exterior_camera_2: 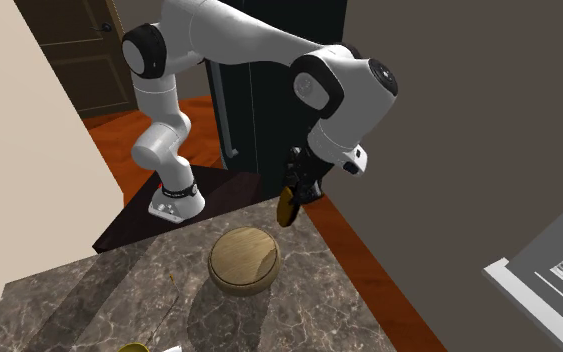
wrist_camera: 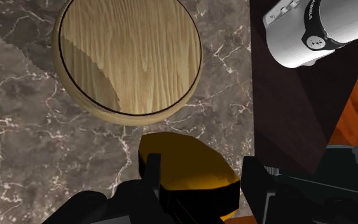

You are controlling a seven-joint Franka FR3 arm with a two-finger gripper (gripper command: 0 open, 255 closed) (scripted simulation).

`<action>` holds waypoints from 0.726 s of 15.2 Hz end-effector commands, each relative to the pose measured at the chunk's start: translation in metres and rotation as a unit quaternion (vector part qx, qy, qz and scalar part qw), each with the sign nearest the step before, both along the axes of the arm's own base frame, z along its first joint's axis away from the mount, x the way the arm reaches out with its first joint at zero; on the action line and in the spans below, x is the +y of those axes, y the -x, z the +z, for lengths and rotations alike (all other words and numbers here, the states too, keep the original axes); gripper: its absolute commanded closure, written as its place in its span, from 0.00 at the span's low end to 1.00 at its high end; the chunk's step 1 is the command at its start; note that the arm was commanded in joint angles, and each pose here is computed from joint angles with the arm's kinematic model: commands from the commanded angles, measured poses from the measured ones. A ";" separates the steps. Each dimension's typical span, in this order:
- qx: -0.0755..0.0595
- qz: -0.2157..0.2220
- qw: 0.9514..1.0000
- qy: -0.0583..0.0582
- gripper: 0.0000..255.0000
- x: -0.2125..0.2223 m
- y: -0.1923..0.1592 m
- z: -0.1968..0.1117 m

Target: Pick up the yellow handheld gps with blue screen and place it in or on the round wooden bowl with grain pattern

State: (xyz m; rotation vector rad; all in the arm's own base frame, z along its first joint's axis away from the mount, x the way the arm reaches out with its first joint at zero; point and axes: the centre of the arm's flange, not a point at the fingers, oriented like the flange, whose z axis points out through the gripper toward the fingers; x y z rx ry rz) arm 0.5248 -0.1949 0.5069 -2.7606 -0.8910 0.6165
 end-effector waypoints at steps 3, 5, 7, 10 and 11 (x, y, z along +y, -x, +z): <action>0.000 0.000 1.000 0.000 1.00 0.000 -0.001 0.021; 0.000 0.000 1.000 0.000 1.00 -0.008 0.009 0.030; 0.000 0.000 1.000 0.000 1.00 -0.025 0.028 0.038; 0.000 0.000 1.000 0.000 1.00 -0.049 0.056 0.051; 0.000 0.000 1.000 0.000 1.00 -0.057 0.065 0.055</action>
